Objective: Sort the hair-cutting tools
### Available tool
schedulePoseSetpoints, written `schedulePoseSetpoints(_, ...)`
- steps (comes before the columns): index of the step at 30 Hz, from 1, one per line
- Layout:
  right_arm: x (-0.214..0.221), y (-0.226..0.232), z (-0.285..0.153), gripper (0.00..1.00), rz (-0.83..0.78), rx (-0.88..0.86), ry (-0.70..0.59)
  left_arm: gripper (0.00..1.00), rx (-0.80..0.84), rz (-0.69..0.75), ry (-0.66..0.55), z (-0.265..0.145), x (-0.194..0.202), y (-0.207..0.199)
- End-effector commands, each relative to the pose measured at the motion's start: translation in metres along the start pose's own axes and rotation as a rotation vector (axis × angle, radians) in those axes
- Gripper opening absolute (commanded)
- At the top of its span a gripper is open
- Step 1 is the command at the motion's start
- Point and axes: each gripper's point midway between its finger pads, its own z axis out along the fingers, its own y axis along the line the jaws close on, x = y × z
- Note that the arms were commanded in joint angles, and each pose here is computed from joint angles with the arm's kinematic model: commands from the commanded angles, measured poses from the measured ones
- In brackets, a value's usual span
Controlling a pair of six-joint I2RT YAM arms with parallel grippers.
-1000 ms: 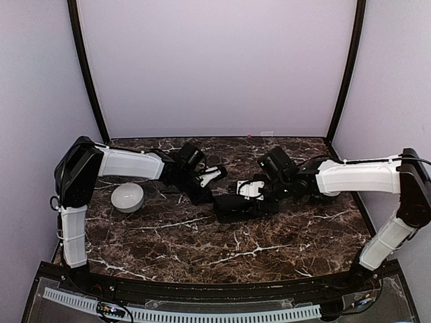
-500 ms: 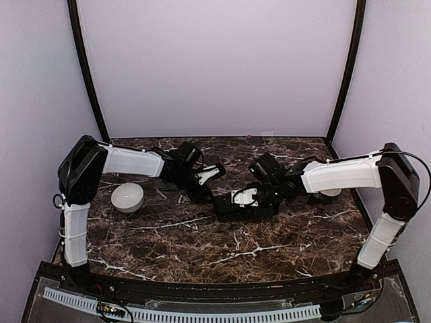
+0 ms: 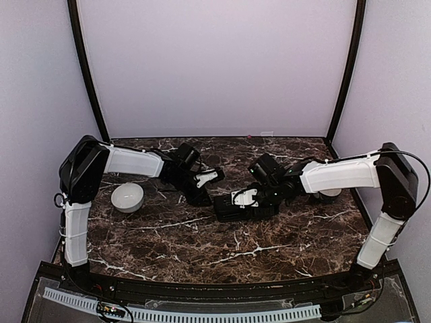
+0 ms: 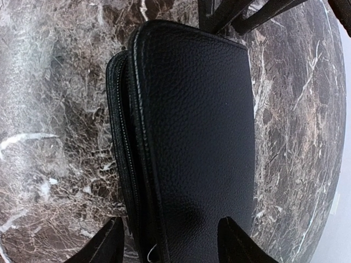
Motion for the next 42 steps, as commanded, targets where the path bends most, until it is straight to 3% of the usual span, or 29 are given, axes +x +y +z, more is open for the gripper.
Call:
schedulePoseSetpoints(1, 0.002, -0.001, 0.009, 0.58, 0.021, -0.008, 0.003, 0.36, -0.012, 0.046, -0.014, -0.006, 0.001, 0.001)
schedulePoseSetpoints(15, 0.001, -0.002, 0.015, 0.57, 0.051, -0.018, 0.013, 0.14, 0.068, 0.078, -0.128, 0.012, -0.010, -0.009)
schedulePoseSetpoints(22, 0.003, -0.002, 0.017, 0.56, 0.050, -0.016, 0.021, 0.01, 0.071, 0.087, -0.108, 0.012, -0.006, -0.010)
schedulePoseSetpoints(36, 0.032, 0.005, 0.038, 0.46, 0.056, -0.001, 0.099, 0.00, 0.047, 0.043, 0.125, -0.017, 0.040, -0.019)
schedulePoseSetpoints(42, 0.035, 0.001, 0.045, 0.43, 0.084, 0.019, 0.119, 0.00, 0.197, -0.010, 0.096, -0.030, 0.043, -0.055)
